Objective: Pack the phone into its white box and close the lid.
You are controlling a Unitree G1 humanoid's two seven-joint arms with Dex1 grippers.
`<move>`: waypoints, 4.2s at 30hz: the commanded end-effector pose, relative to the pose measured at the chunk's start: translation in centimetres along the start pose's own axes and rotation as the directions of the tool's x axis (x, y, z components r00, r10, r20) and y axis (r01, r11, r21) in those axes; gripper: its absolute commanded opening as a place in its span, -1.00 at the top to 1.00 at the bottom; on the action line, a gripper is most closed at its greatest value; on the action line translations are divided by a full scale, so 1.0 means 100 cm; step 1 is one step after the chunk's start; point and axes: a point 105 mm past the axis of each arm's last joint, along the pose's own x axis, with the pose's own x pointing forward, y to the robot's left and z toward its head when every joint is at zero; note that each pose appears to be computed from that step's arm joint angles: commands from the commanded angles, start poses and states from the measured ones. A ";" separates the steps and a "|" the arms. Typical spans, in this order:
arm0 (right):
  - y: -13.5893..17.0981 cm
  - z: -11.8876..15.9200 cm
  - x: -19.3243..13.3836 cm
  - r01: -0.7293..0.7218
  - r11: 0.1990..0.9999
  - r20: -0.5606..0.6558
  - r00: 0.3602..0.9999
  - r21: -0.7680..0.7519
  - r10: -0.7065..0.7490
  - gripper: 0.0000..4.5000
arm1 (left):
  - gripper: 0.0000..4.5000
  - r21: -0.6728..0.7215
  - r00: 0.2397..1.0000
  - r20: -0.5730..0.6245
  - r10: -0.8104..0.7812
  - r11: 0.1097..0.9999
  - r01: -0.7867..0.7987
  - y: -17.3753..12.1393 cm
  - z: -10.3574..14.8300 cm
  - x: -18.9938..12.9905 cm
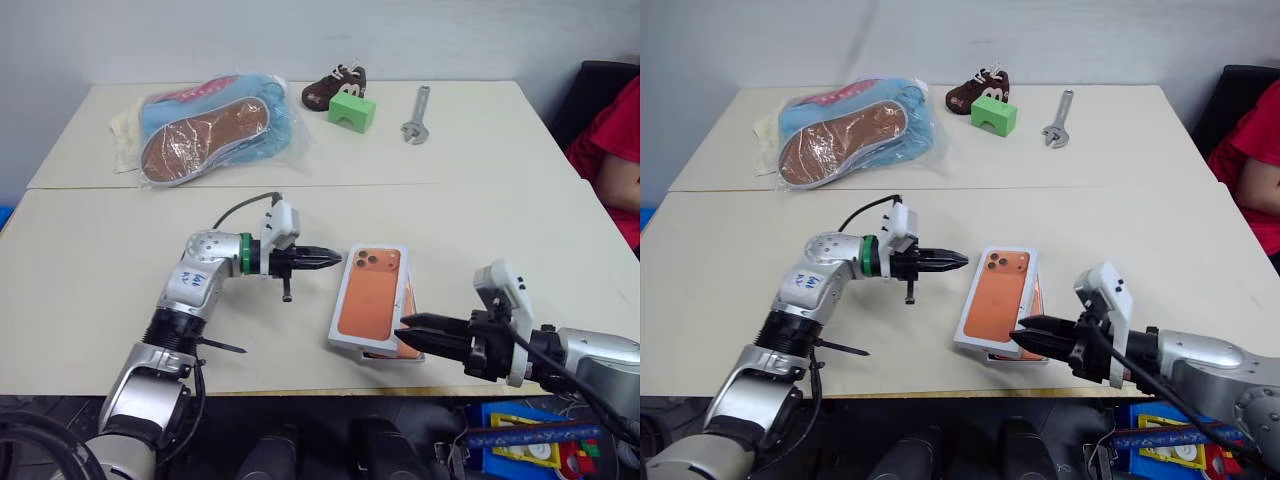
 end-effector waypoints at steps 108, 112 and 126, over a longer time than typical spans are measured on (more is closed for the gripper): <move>-0.069 0.032 -0.031 0.216 0.887 0.047 0.975 -0.407 -0.216 0.72 | 0.71 -0.227 0.982 -0.184 -0.050 0.974 0.008 -0.072 -0.030 -0.077; -0.071 0.052 -0.020 0.211 0.906 0.132 0.976 -0.368 -0.173 0.10 | 0.15 -0.235 0.983 -0.183 -0.024 0.972 -0.020 -0.076 -0.021 -0.092; -0.108 0.011 0.058 0.187 0.904 -0.021 0.977 -0.383 -0.211 -0.21 | -0.99 -0.152 0.992 -0.123 0.038 0.987 -0.056 -0.067 -0.002 -0.085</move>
